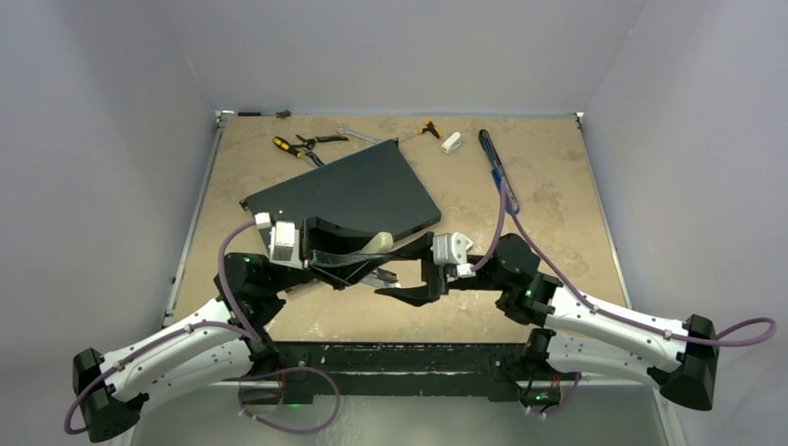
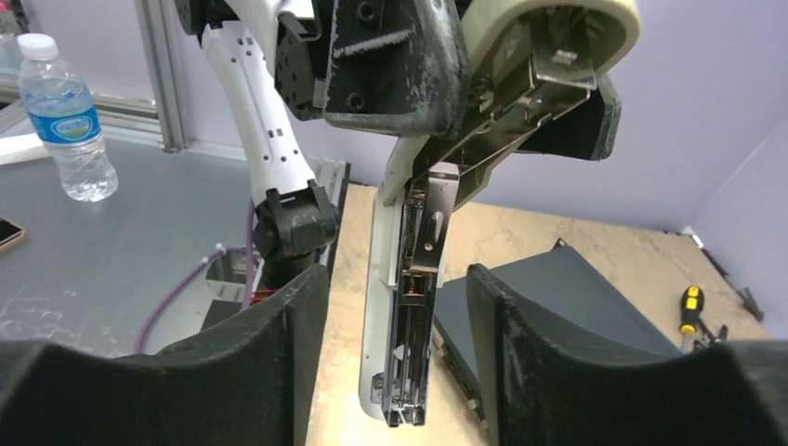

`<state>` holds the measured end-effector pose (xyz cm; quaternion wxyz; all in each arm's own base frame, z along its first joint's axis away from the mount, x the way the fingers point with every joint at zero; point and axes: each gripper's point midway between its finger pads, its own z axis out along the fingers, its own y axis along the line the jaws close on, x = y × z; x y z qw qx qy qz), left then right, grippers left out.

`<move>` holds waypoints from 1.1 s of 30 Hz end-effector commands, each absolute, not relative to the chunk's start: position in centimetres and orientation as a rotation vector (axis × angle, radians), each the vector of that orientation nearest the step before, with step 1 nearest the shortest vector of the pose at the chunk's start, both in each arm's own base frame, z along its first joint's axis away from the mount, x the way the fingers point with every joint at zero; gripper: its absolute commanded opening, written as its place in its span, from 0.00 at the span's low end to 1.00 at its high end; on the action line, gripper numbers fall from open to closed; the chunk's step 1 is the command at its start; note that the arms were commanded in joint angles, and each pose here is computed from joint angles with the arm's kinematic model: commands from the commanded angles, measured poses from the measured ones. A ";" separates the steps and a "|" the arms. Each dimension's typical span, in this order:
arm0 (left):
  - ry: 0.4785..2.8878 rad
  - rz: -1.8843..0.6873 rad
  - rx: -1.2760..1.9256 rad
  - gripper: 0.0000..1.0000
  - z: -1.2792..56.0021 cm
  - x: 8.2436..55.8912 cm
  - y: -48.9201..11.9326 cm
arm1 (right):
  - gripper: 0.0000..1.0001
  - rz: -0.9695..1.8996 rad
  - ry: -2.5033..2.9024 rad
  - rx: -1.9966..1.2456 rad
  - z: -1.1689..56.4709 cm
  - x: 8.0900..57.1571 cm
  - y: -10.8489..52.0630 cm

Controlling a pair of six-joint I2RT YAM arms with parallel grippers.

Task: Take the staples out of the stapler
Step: Unload the staple at the center of the board.

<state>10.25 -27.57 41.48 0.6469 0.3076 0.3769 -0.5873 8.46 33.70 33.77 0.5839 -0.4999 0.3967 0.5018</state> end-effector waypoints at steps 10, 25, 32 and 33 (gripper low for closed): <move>0.738 -1.401 0.752 0.00 43.2 7.9 -27.0 | 0.49 1.251 0.823 -1.124 36.9 7.8 34.6; 0.715 -1.392 0.750 0.00 43.2 8.0 -27.0 | 0.26 1.295 0.904 -1.124 35.2 8.0 35.4; 0.724 -1.377 0.720 0.00 43.2 8.5 -26.8 | 0.00 1.281 0.982 -1.039 35.3 9.3 35.4; 0.737 -1.367 0.709 0.00 43.1 8.8 -26.8 | 0.00 1.280 0.983 -1.036 35.3 9.4 35.3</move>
